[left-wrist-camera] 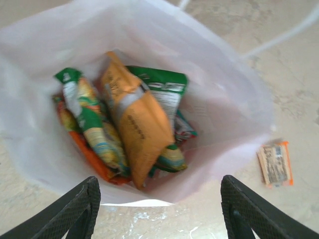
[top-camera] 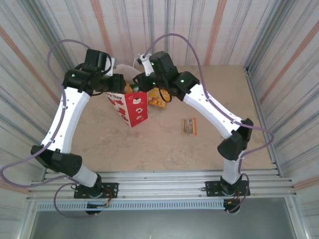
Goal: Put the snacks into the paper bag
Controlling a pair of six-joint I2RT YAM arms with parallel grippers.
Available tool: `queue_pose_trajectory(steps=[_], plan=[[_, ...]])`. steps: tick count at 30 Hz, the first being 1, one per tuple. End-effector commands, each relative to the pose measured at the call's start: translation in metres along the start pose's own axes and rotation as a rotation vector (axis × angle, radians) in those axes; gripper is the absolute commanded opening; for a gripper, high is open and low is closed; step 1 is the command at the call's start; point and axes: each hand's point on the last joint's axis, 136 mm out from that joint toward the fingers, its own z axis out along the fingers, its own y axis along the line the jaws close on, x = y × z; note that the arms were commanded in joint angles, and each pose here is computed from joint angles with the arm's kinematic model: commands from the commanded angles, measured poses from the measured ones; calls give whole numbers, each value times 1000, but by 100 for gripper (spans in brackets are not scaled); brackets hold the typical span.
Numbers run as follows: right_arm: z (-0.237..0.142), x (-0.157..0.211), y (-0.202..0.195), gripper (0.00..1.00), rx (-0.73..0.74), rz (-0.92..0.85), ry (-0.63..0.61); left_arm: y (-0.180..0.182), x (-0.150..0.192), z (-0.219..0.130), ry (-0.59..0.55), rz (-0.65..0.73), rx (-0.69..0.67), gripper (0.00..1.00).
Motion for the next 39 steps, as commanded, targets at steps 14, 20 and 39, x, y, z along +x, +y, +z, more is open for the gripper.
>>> queue_pose_trajectory(steps=[14, 20, 39], plan=[[-40, 109, -101, 53, 103, 579, 25, -104, 10, 20, -22, 283, 178, 67], [-14, 155, -154, 50, 234, 881, 122, -109, 10, 33, 2, 298, 170, 67], [119, 191, -196, 59, 250, 986, 311, -95, -4, 47, 19, 266, 138, 68]])
